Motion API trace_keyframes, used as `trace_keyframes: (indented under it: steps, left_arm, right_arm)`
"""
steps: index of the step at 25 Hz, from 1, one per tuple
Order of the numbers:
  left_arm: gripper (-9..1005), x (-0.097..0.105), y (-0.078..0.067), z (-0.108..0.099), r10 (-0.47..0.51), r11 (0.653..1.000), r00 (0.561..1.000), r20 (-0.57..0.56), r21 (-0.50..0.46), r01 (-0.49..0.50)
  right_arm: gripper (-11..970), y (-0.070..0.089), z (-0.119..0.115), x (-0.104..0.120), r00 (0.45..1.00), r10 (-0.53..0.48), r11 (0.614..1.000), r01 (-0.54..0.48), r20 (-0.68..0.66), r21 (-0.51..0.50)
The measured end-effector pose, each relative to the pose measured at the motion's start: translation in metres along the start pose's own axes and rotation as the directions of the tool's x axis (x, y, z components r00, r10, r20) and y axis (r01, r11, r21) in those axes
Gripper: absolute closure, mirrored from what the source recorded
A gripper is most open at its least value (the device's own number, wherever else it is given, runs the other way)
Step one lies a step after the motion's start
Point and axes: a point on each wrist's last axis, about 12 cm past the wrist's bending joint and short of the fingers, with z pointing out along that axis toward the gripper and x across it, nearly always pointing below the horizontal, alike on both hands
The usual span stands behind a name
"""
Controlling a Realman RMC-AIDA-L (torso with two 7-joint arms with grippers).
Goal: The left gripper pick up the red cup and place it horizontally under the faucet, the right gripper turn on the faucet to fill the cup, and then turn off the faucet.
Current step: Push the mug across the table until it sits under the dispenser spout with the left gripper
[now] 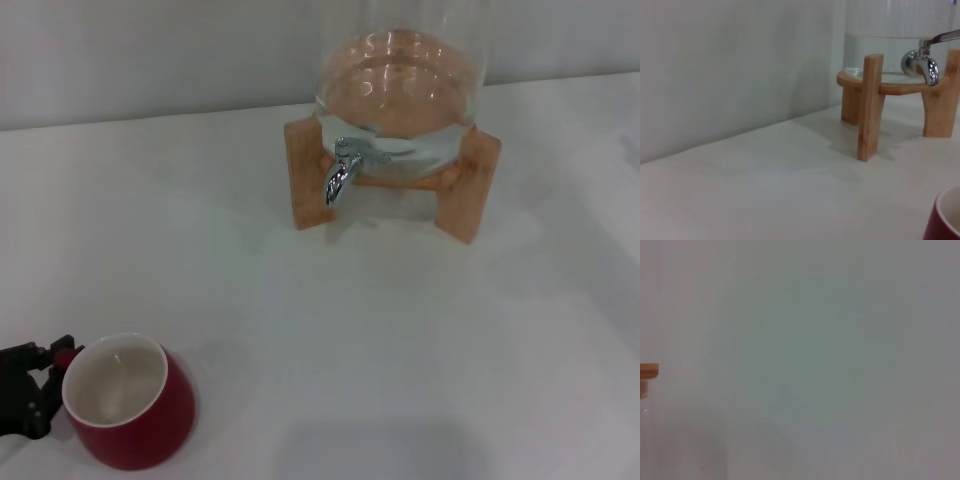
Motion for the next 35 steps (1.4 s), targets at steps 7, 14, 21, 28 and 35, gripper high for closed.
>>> trace_keyframes:
  steps: [7,14,21,28,35]
  left_arm:
    - [862,-0.002,0.001,0.0,0.016,1.0,1.0,0.007,0.0,-0.016]
    - [862,-0.005,0.002,0.0,0.014,1.0,1.0,0.026,-0.009,-0.014]
    - [862,-0.011,0.007,0.003,0.025,1.0,0.999,0.049,-0.021,-0.024]
    - [861,-0.021,0.014,0.009,0.028,0.999,0.996,0.09,-0.045,-0.024]
    - [861,-0.033,0.02,0.029,0.039,0.999,0.994,0.098,-0.037,-0.035]
  right_arm:
    - [325,0.0,0.0,0.001,1.0,0.001,1.0,-0.001,-0.001,0.0]
    - [325,0.0,-0.001,0.002,1.0,0.007,1.0,-0.007,-0.003,0.003]
    - [325,0.0,0.0,0.002,1.0,0.007,1.0,-0.007,-0.002,0.002]
    - [325,0.0,0.0,0.002,1.0,0.008,1.0,-0.008,0.004,0.001]
    - [325,0.003,0.004,0.002,1.0,0.003,1.0,-0.003,0.004,-0.014]
